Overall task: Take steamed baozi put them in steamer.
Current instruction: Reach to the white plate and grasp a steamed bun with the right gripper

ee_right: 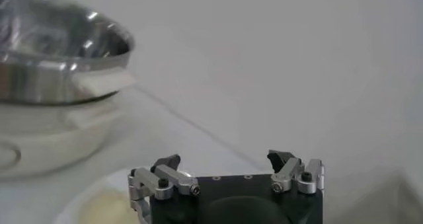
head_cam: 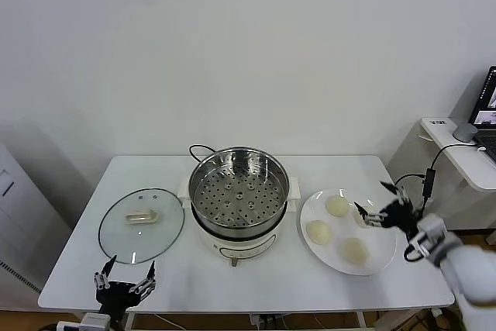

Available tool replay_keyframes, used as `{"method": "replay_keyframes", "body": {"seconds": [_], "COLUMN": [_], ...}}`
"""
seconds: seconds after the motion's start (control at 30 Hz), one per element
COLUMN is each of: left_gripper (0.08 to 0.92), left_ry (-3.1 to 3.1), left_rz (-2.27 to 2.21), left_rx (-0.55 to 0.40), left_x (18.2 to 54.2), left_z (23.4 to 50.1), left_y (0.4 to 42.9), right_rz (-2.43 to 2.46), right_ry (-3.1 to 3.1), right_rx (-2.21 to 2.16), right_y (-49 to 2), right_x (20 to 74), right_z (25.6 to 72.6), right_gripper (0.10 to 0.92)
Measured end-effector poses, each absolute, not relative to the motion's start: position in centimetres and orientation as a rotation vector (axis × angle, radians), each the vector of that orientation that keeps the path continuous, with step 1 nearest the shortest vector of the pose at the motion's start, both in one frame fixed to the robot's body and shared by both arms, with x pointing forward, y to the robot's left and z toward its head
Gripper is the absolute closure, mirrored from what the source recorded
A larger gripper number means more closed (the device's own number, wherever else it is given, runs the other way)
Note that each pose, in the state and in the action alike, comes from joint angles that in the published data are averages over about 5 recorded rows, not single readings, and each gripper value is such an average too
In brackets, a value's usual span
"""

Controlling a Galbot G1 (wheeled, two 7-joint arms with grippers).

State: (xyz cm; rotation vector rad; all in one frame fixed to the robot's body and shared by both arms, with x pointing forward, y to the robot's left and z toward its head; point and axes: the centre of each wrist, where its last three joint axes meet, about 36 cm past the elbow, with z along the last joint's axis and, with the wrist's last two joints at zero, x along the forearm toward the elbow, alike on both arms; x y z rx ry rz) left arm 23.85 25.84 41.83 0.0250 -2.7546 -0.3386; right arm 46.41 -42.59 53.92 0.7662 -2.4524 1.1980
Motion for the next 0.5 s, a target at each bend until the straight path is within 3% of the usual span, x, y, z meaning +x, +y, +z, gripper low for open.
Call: {"method": "replay_keyframes", "body": {"seconds": [0.27, 0.5], "left_gripper": [0.177, 0.177], "left_ry": [-2.757, -2.760], "left_rz": [-0.344, -0.344], "left_rx": [0.057, 0.084], "left_x": [23.7, 23.6], "left_z": [41.8, 42.0], "left_y": [26.4, 26.7], "right_rz": [1.522, 1.594], "right_ry": [-2.025, -1.723], "right_rx": [1.012, 1.117], "right_y": [-40.8, -40.8], "right_x": [54.1, 59.4], "right_z": [60.1, 61.2], "right_gripper": [0.200, 0.200]}}
